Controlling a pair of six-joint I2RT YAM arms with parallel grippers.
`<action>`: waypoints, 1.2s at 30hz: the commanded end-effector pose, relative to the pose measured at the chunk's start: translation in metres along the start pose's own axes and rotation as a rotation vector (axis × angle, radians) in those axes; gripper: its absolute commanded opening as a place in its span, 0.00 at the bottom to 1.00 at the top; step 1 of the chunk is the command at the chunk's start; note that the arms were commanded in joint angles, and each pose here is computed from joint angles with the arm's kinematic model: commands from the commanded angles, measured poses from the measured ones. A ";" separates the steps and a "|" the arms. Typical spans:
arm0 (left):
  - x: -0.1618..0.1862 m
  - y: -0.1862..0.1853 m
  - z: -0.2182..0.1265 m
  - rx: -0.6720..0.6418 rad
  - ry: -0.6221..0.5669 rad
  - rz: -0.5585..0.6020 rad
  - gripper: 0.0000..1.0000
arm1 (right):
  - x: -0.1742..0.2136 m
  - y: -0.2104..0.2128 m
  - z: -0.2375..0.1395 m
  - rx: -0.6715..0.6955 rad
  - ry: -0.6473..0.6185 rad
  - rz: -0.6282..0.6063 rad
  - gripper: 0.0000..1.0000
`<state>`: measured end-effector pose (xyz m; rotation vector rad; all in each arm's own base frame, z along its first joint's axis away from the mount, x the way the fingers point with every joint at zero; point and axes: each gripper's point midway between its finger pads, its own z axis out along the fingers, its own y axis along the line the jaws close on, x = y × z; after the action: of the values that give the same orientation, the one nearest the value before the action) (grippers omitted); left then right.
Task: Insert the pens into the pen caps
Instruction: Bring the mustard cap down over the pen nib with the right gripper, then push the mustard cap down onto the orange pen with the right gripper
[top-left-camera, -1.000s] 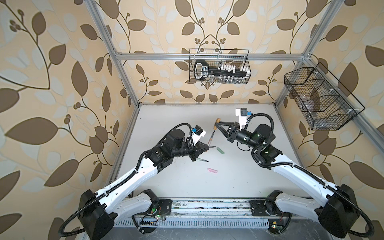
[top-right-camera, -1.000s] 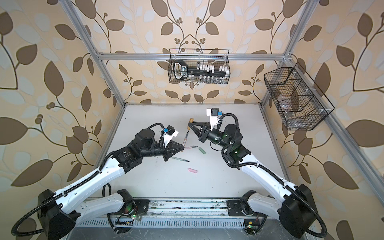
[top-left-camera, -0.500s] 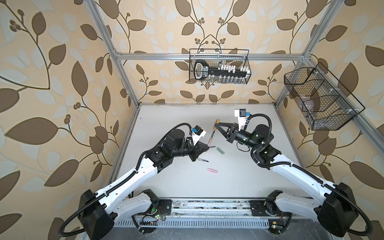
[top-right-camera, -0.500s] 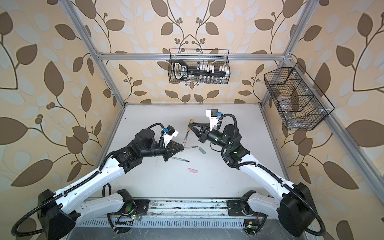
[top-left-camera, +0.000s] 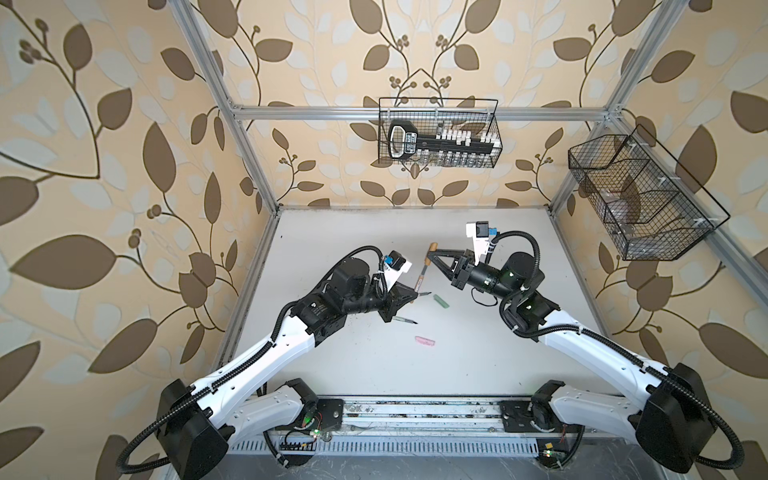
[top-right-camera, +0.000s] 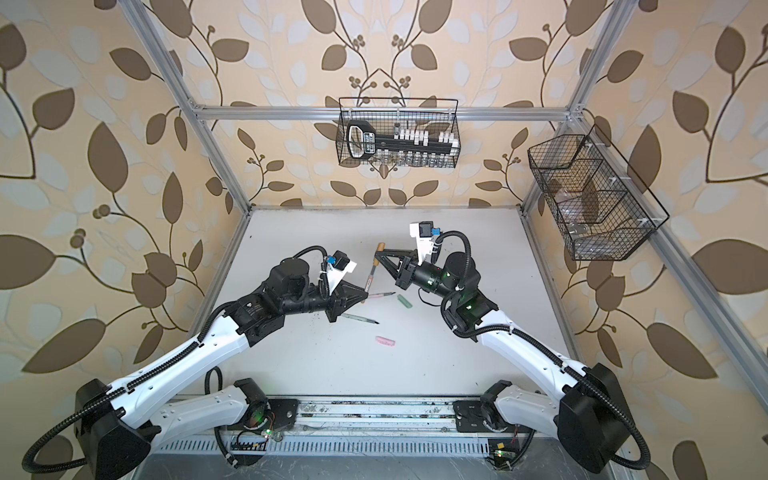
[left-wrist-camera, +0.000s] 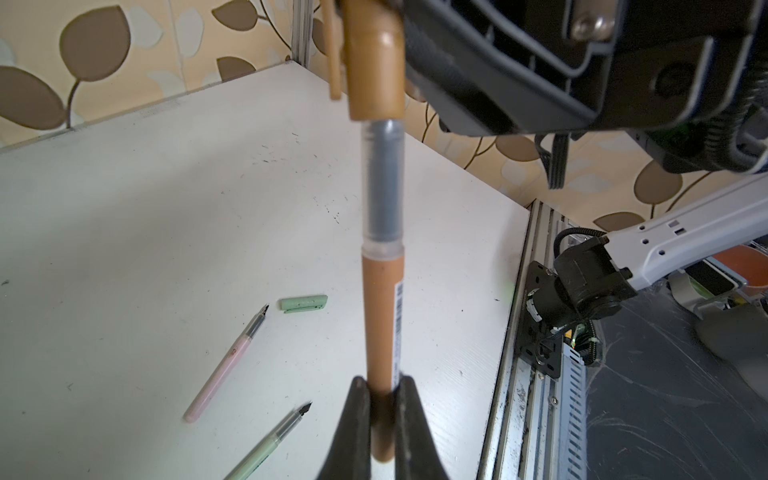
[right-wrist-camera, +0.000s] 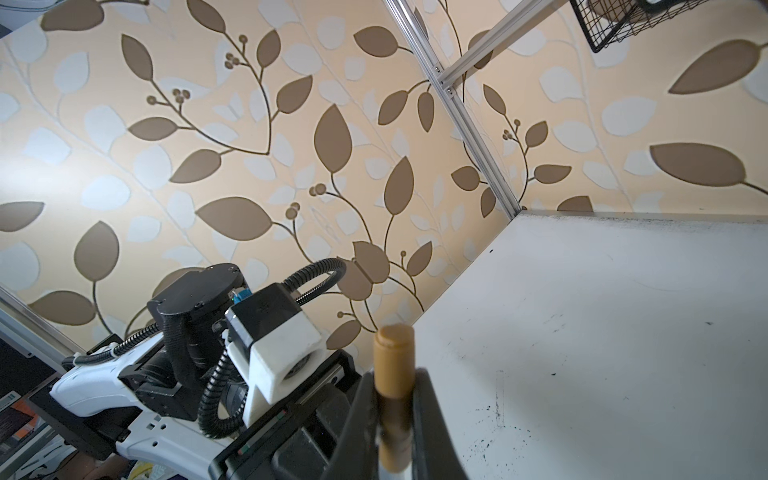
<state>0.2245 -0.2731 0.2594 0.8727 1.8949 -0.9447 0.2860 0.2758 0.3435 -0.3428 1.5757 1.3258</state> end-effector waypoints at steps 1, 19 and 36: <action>-0.027 -0.009 -0.011 0.002 -0.089 0.061 0.00 | 0.008 -0.001 0.001 -0.003 0.006 0.014 0.09; -0.055 -0.012 -0.018 -0.012 -0.172 0.085 0.00 | 0.028 -0.006 0.003 0.039 0.044 -0.006 0.19; -0.049 -0.009 -0.012 -0.012 -0.124 0.073 0.00 | 0.017 0.012 -0.013 -0.013 0.103 -0.078 0.56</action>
<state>0.2340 -0.2732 0.2823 0.8341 1.8318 -0.9169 0.2687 0.2743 0.3177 -0.4292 1.6664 1.2446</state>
